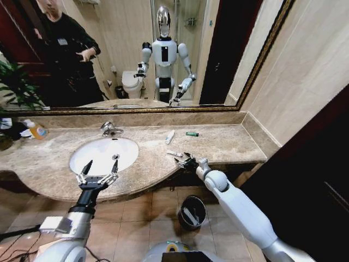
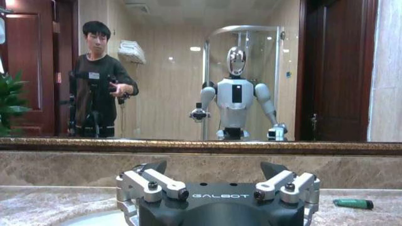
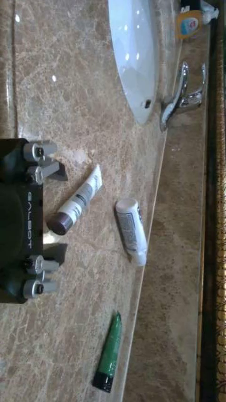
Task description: Pick up the trash from the sink and place it in the trash bin.
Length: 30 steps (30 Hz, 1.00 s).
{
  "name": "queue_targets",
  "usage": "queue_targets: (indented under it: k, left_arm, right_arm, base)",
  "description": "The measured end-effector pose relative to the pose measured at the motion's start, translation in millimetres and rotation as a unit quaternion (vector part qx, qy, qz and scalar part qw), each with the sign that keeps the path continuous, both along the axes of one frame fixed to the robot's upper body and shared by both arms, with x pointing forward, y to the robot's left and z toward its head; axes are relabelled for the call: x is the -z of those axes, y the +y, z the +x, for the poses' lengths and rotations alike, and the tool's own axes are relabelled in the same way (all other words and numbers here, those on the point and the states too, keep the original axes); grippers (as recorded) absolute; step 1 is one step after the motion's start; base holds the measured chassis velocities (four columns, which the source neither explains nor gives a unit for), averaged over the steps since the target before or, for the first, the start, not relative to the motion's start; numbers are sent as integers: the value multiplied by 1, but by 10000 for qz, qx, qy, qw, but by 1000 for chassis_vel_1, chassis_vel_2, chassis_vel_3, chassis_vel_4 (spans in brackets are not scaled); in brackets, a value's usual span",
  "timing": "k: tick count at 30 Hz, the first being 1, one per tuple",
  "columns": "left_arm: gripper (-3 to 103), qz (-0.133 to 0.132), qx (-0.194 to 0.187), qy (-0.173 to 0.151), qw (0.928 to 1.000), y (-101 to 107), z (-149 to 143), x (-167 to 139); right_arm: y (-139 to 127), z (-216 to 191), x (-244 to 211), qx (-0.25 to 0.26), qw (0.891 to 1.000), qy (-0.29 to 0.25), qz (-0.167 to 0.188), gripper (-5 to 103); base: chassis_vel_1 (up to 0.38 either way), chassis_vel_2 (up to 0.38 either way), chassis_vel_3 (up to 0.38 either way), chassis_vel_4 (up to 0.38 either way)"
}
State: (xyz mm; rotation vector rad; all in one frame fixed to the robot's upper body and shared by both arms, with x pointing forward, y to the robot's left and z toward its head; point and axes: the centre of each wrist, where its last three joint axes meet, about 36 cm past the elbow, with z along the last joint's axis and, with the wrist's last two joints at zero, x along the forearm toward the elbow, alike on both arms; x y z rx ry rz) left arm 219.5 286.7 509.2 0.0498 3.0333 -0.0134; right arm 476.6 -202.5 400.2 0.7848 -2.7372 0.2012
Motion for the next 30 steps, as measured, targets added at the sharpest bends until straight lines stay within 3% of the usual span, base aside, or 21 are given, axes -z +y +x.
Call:
queue_targets:
  k: [4, 6, 10, 12, 16, 30]
  left_arm:
    - [100, 0, 0, 0, 10000, 0, 0, 0]
    - [100, 0, 0, 0, 10000, 0, 0, 0]
    - [100, 0, 0, 0, 10000, 0, 0, 0]
    - [100, 0, 0, 0, 10000, 0, 0, 0]
    - [100, 0, 0, 0, 10000, 0, 0, 0]
    - [100, 0, 0, 0, 10000, 0, 0, 0]
  right_arm:
    - [1, -1, 1, -3, 10000, 4, 17, 60]
    - [2, -1, 1, 1, 10000, 6, 30, 44]
    - [2, -1, 1, 10, 10000, 0, 35, 38]
    - [1, -2, 3, 23, 10000, -24, 54, 22]
    - [1, -5, 3, 33, 10000, -41, 78, 18]
    - [-13, -31, -16, 258, 9982, -442, 319, 18]
  base:
    - [0, 0, 0, 0]
    - [0, 0, 0, 0]
    - [0, 0, 0, 0]
    - [0, 0, 0, 0]
    - [0, 0, 0, 0]
    - [0, 0, 0, 0]
